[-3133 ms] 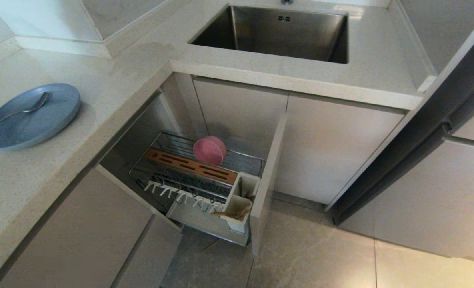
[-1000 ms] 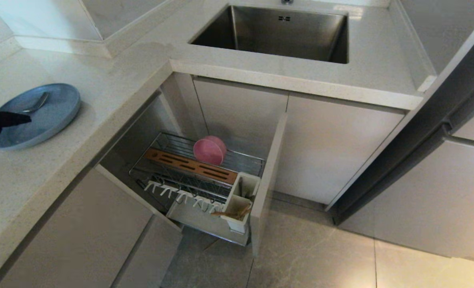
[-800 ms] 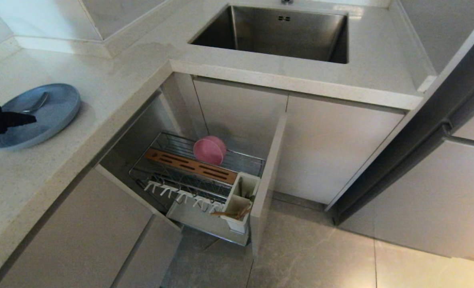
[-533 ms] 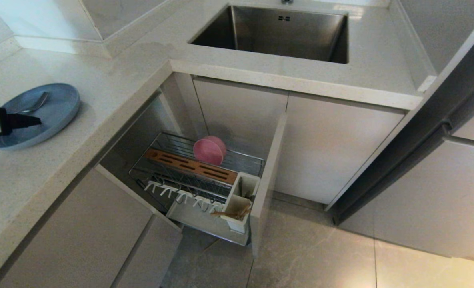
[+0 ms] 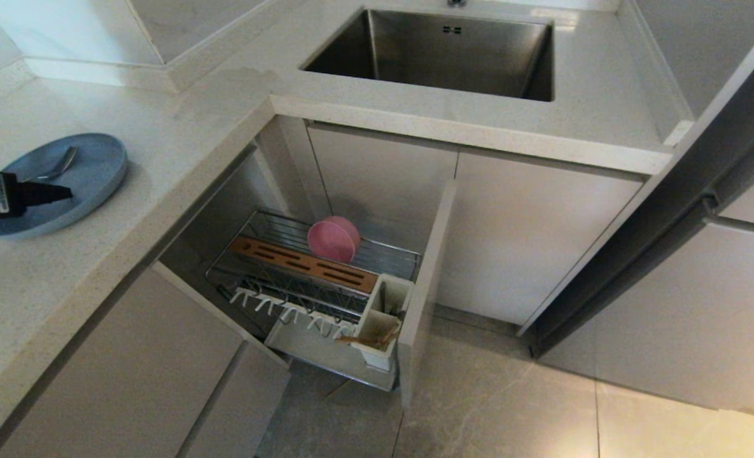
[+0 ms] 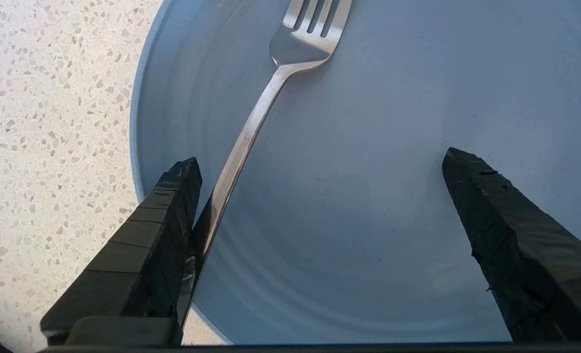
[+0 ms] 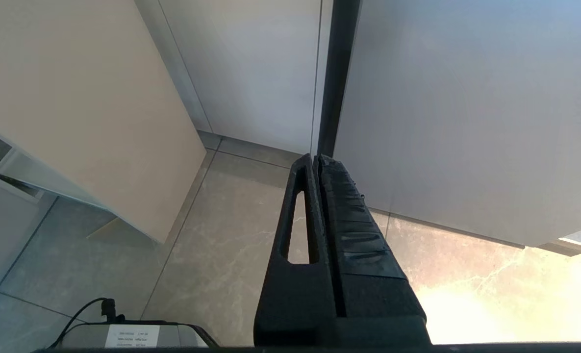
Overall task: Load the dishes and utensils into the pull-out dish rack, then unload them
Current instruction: Pick up the spoon and place it in the cupboard
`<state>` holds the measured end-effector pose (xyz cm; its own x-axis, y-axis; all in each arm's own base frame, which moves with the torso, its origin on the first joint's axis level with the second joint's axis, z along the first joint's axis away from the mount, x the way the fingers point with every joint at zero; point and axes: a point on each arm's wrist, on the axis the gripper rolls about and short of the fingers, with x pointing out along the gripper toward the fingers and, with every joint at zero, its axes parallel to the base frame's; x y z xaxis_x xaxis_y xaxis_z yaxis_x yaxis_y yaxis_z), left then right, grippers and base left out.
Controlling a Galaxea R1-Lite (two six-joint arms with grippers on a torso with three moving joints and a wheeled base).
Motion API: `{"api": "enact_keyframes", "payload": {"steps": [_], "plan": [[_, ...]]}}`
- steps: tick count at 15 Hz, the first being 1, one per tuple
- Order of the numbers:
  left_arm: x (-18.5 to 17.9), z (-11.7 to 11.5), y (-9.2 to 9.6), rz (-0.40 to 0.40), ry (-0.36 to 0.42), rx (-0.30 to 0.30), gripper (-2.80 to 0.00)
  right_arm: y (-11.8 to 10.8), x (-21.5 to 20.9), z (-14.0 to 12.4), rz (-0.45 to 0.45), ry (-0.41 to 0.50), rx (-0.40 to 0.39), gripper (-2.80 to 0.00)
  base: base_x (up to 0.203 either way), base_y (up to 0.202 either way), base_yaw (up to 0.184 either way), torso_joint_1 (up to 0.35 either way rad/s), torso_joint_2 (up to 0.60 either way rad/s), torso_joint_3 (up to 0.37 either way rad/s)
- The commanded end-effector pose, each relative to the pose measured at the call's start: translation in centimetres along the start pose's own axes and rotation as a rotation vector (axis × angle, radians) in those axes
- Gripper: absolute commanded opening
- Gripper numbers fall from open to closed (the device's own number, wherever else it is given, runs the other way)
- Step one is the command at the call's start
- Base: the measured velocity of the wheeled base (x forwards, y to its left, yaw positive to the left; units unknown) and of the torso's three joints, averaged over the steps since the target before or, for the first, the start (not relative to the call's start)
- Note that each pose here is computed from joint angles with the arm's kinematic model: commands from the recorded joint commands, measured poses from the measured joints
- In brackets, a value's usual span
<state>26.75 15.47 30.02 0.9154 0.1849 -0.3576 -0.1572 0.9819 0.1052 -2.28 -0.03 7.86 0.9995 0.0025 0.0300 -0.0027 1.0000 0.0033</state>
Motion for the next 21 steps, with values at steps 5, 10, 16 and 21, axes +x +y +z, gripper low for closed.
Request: {"api": "enact_keyframes", "payload": {"steps": [5,10,16,21], "plan": [[0.0,0.0,-0.2,-0.005,0.001,0.005,-2.80,0.0,0.1,-0.2,0.000,0.008,0.000,-2.80,0.000,0.000,0.000,0.000,0.00,0.000],[-0.2,0.1,-0.5,-0.011,-0.007,0.011,-2.80,0.0,0.1,-0.2,0.000,0.008,0.000,-2.80,0.000,0.000,0.000,0.000,0.00,0.000],[-0.5,0.3,-0.6,-0.006,-0.018,0.015,-2.80,0.0,0.1,-0.2,0.000,0.007,0.000,-2.80,0.000,0.000,0.000,0.000,0.00,0.000],[-3.6,1.9,-1.5,0.003,-0.098,0.028,-2.80,0.0,0.1,-0.2,0.000,0.007,0.000,-2.80,0.000,0.000,0.000,0.000,0.00,0.000]]}}
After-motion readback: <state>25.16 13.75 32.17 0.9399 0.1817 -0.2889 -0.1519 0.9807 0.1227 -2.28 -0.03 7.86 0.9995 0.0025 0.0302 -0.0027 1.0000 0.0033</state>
